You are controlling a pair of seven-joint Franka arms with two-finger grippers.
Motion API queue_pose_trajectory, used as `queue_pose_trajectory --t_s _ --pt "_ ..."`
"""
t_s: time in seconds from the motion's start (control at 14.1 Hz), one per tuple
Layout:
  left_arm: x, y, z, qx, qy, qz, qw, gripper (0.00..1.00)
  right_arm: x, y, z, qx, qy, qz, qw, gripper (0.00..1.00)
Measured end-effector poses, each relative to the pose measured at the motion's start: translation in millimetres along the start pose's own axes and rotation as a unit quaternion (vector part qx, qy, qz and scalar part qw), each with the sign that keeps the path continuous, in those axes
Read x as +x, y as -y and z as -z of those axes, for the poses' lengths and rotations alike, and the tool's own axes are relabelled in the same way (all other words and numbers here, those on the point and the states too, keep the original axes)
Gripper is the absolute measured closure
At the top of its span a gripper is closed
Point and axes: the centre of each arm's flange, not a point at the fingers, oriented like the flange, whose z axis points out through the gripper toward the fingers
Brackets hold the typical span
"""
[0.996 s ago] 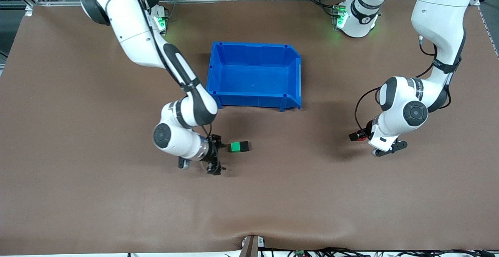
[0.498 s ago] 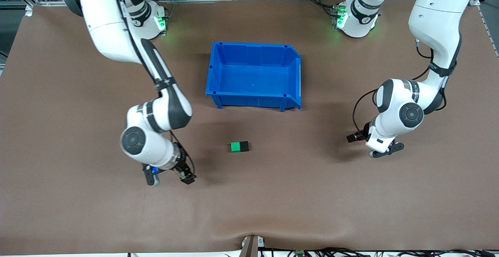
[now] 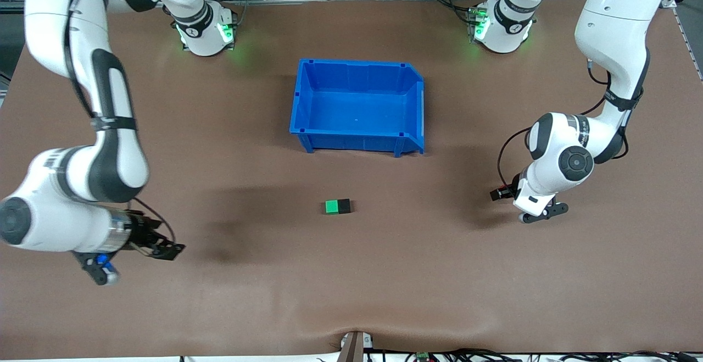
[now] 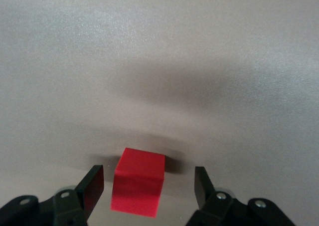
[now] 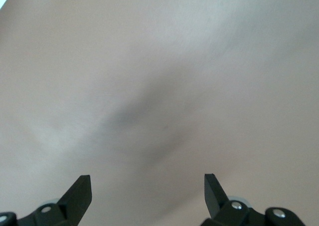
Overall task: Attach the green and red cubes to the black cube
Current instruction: 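Withdraw the right gripper while the left gripper grasps the red cube, then lift the red cube with the left gripper and carry it toward the black cube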
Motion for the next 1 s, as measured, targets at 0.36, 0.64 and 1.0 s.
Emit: queue_pose_trajectory --t_s 0.36,0.64,1.0 --pt "1.1 -0.4 -3.6 0.001 0.002 0.000 1.000 0.51 -2.8 -75.3 118.1 -0.005 0.005 0.167 0.986 0.00" --pt "1.5 -0.7 -3.6 0.001 0.001 -0.001 1.000 0.60 -54.4 -118.8 194.1 -0.039 0.039 0.179 0.982 0.00" --pt "-3.3 -13.9 -2.8 0.001 0.000 0.019 1.000 0.60 -119.6 -156.5 209.7 -0.046 -0.015 0.194 0.980 0.00"
